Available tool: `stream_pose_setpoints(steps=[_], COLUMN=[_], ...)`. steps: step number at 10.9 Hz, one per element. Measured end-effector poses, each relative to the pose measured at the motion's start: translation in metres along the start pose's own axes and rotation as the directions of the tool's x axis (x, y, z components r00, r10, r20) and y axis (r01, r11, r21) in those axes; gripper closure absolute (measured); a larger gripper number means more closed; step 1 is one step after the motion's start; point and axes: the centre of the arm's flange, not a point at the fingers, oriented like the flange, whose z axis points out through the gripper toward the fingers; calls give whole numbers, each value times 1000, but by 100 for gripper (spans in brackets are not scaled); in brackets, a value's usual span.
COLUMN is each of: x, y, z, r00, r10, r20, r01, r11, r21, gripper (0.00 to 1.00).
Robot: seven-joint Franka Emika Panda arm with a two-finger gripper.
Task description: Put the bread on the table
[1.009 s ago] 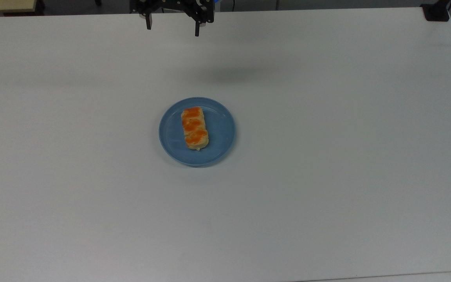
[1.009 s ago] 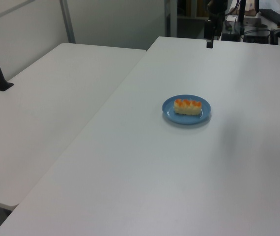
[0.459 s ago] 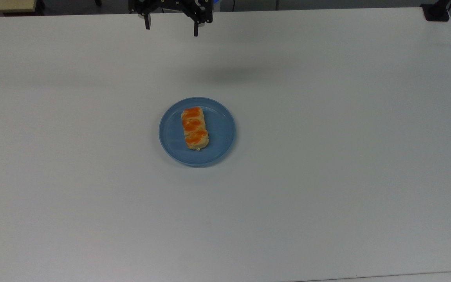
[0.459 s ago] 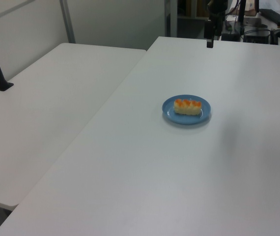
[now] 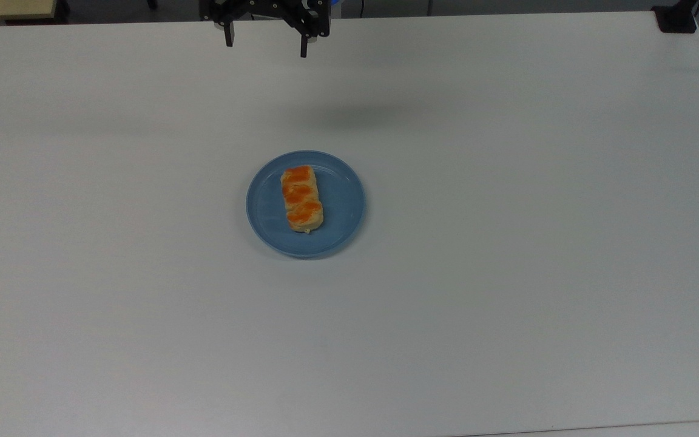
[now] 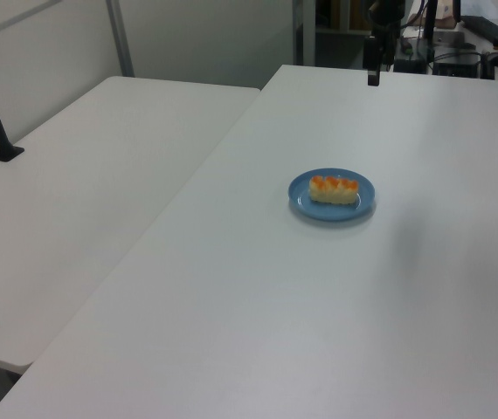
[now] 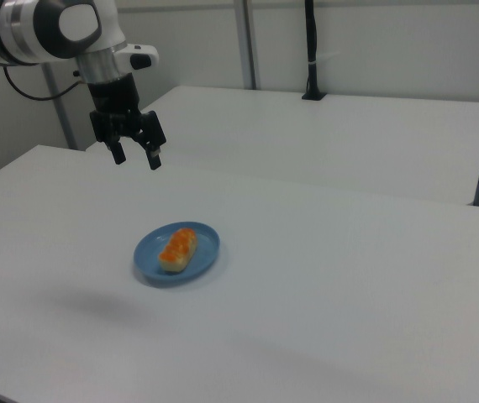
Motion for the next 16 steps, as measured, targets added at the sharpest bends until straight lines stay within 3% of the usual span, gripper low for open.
stream_pose_setpoints(steps=[4, 10, 16], x=[11, 64, 84], y=[5, -1, -39], z=[24, 138, 214], r00=[1000, 999, 996], r10=[7, -16, -52], r20=[19, 48, 78], r01=[-7, 16, 51], r11=[1000, 1000, 998], r21=[1, 13, 25], gripper=[0, 0, 0])
